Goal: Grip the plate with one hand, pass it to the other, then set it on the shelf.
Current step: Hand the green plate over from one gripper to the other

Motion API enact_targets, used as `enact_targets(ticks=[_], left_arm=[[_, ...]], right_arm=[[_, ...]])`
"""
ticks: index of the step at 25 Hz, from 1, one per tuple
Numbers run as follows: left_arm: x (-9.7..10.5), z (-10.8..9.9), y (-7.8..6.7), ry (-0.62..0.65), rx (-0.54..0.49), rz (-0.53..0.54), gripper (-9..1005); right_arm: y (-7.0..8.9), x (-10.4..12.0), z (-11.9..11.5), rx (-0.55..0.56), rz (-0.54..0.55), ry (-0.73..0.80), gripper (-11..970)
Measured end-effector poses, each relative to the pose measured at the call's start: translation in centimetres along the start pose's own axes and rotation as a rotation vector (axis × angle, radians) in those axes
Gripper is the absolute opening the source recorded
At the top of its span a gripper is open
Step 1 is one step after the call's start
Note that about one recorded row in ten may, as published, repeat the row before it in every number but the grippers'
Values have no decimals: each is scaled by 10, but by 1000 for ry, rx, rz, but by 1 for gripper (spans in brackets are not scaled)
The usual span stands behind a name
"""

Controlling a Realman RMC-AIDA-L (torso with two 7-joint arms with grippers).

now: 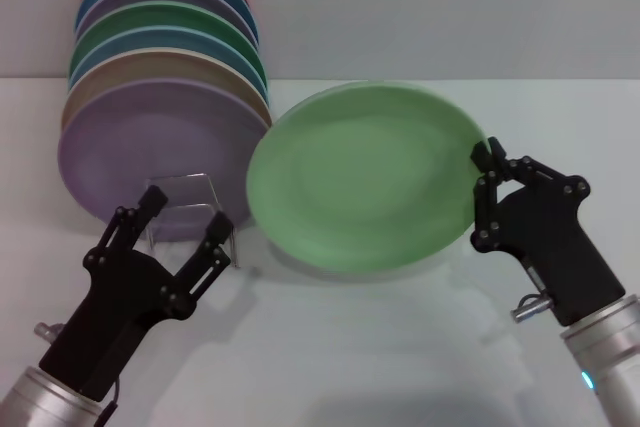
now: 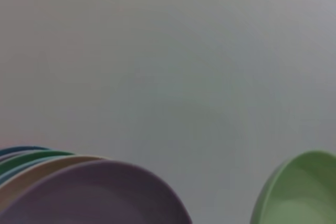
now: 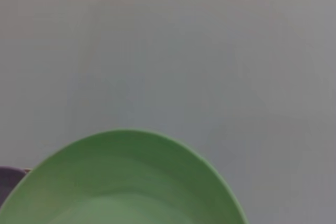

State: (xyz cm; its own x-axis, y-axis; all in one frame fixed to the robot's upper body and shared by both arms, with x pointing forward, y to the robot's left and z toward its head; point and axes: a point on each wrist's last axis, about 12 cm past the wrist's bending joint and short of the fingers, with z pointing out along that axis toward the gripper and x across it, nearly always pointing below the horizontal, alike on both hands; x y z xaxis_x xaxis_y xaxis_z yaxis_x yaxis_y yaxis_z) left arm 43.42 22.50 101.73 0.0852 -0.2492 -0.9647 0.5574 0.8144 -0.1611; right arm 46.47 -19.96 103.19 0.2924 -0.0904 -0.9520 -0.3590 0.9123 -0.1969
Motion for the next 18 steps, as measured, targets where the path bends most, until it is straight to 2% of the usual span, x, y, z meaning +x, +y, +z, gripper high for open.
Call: enact_targets(ticks=[6, 15, 18], left_arm=[[4, 4, -3, 31, 5, 1, 840], [6, 6, -3, 49, -3, -3, 840], [6, 6, -1, 54, -12, -2, 840]], right_arm=[[15, -7, 1, -12, -46, -14, 18], [44, -17, -2, 6, -212, 14, 18], [50, -20, -3, 1, -234, 10, 18]])
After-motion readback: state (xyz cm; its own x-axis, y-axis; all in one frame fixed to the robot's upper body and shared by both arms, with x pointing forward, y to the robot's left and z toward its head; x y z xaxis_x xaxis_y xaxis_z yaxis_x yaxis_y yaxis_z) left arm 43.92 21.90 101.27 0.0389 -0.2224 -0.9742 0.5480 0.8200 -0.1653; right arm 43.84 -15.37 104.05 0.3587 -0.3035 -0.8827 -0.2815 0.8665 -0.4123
